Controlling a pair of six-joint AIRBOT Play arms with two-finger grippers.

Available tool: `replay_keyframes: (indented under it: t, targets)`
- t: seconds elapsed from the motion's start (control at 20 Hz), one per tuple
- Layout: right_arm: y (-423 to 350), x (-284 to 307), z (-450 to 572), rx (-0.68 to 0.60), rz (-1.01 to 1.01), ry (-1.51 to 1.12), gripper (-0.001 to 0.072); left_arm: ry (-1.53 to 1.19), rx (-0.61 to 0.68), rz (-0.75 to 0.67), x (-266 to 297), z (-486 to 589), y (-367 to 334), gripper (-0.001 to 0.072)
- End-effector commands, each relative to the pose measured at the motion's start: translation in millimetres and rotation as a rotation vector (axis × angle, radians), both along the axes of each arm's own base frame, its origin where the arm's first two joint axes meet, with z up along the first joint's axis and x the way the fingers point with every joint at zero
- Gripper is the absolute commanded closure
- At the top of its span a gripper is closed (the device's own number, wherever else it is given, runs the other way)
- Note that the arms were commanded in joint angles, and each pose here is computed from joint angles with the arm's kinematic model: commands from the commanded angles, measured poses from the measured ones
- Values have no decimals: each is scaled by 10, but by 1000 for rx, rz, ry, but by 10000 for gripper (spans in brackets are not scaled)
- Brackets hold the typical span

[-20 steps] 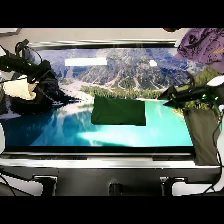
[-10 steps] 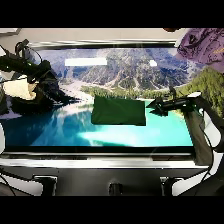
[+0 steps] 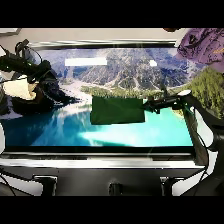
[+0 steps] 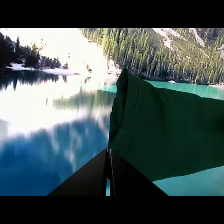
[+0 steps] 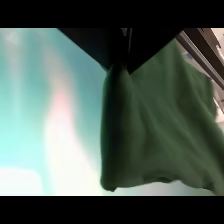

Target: Fold the clothes and pants, and hang the long-sleeved shirts on hangers.

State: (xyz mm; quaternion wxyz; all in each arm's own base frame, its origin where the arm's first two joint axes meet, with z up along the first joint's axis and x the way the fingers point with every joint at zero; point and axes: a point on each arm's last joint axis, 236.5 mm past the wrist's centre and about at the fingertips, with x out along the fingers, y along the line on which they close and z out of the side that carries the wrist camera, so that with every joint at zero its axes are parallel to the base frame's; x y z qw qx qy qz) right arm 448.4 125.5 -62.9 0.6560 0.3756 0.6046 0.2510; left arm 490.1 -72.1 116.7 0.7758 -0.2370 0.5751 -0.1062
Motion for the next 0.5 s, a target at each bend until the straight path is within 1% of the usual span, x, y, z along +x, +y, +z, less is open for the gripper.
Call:
replay_keyframes:
  t: [0.0,0.25,0.45]
  targets:
    - [-143,373,427,-18,-74,-79,686,0,0,0,2,-3,1,692]
    - [-911,949,1003,-126,-294,-181,685,1,0,0,1,-5,1,692]
    - [-1577,1175,1386,-165,-438,-283,686,1,0,0,1,-5,1,692]
